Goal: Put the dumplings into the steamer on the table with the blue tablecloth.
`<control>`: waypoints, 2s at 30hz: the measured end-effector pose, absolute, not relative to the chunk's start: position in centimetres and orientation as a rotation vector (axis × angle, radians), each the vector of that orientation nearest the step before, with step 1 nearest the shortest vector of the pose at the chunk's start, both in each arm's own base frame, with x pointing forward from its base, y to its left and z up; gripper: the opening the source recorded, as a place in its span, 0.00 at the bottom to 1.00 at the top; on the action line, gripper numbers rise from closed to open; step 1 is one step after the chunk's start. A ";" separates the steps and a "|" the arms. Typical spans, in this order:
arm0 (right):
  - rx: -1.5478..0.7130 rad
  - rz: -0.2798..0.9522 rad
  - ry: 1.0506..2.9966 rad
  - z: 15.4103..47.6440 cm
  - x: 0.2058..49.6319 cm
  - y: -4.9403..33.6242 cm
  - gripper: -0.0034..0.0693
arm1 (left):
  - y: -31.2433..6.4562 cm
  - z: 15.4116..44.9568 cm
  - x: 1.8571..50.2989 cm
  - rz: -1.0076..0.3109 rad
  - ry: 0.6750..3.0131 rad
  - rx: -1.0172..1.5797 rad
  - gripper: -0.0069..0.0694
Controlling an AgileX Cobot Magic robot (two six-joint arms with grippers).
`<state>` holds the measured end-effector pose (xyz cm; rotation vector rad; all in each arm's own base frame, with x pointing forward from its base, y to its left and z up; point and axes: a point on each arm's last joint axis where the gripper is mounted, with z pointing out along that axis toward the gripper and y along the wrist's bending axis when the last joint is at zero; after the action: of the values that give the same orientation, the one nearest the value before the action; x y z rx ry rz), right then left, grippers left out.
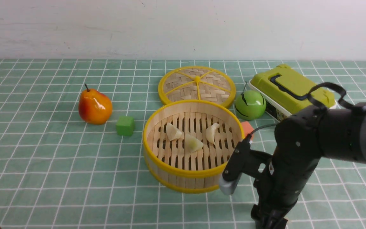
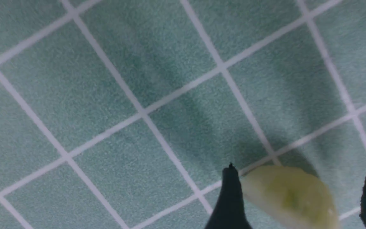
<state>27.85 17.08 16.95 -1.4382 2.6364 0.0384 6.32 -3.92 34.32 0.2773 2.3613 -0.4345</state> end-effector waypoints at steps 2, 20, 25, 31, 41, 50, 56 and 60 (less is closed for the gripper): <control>-1.473 0.020 2.651 16.1 27.9 17.0 0.73 | -3.9 34.3 6.3 -0.434 2.362 0.277 0.09; -1.387 -0.002 2.671 22.2 30.9 18.7 0.04 | -3.9 34.3 6.3 -0.423 2.359 0.305 0.09; -1.243 0.141 2.573 27.3 32.5 20.5 0.04 | -3.9 34.3 6.3 -0.423 2.359 0.305 0.10; -0.976 0.417 2.413 31.2 35.3 24.1 0.04 | -3.9 34.3 6.3 -0.423 2.359 0.305 0.10; -0.850 0.446 2.465 22.9 40.3 27.4 0.05 | -3.6 34.3 5.8 -0.425 2.353 0.305 0.11; -0.835 0.441 2.518 20.1 40.8 27.8 0.37 | -2.1 35.0 3.6 -0.432 2.225 0.290 0.12; -0.852 0.459 2.463 25.8 39.1 26.8 0.65 | -1.1 33.8 2.5 -0.438 2.128 0.246 0.12; -0.862 0.481 2.367 32.4 36.5 25.3 0.61 | -1.0 31.5 2.4 -0.460 2.068 0.239 0.12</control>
<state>36.48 25.27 32.42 -0.8621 2.3668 0.4810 2.36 -1.03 31.53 0.2388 2.0679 -0.4596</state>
